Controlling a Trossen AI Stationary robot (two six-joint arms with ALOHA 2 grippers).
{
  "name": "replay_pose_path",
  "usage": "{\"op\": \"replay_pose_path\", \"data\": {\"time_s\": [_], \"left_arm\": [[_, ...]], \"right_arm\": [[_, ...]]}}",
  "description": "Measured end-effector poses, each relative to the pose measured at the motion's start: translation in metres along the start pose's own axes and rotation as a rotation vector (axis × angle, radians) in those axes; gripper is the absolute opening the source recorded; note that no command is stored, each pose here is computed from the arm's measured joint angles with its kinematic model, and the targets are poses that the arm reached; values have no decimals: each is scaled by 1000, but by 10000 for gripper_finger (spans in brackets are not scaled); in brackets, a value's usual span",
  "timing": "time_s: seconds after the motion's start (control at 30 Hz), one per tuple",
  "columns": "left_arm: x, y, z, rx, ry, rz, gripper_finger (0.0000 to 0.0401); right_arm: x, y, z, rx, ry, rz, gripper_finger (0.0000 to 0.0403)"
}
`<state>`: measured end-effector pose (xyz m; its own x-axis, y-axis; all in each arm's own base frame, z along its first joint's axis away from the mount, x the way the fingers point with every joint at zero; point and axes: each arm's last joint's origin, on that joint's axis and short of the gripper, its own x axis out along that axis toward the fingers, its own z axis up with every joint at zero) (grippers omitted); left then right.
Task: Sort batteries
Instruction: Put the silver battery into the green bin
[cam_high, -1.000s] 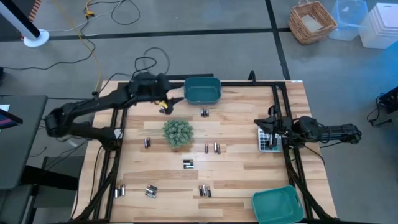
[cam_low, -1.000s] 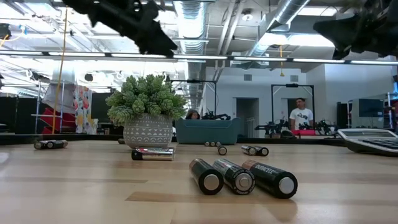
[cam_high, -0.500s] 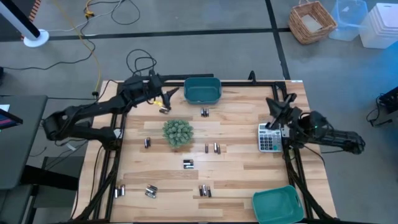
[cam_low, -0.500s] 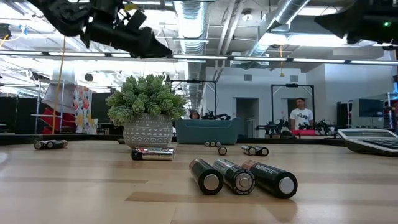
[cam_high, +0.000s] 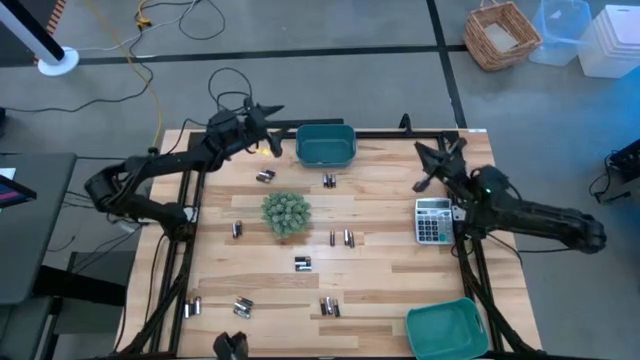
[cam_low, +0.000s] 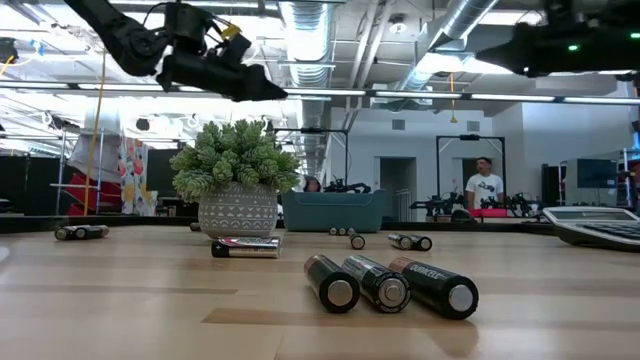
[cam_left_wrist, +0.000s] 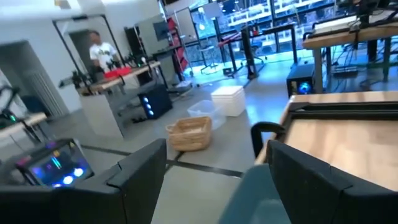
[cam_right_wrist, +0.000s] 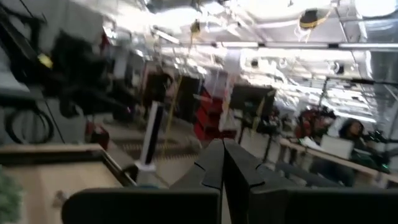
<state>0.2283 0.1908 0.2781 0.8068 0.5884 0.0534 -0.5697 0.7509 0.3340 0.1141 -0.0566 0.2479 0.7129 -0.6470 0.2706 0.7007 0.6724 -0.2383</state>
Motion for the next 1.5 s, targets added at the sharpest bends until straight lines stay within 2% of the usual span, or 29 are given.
{"op": "replay_pose_path", "data": {"time_s": [0.1,0.23,0.43,0.53,0.6,0.8,0.87,1.0,1.17,1.3,1.5], "left_arm": [[10,7,-2,52,13,18,270],[20,22,-7,125,29,43,270],[32,56,-40,-32,27,-135,270],[39,65,-54,-62,57,-137,270],[43,69,-58,-42,61,-131,270],[50,74,-49,58,15,-127,270],[52,78,-44,38,7,-105,270],[53,86,-41,-126,30,-3,270],[52,95,-41,-244,64,190,270],[50,99,-47,-262,123,265,270],[48,94,-62,-229,302,250,270]], "right_arm": [[19,-1,1,-33,55,12,27],[45,-7,1,-54,90,103,27],[85,-32,-26,51,231,283,27],[105,-50,-36,108,274,297,27],[117,-59,-41,126,297,307,27],[149,-78,-47,97,314,287,27],[160,-87,-47,86,312,254,27],[178,-104,-51,127,330,170,27],[193,-115,-56,214,347,133,27],[199,-117,-59,270,357,121,27],[201,-115,-72,298,410,125,27]]}}
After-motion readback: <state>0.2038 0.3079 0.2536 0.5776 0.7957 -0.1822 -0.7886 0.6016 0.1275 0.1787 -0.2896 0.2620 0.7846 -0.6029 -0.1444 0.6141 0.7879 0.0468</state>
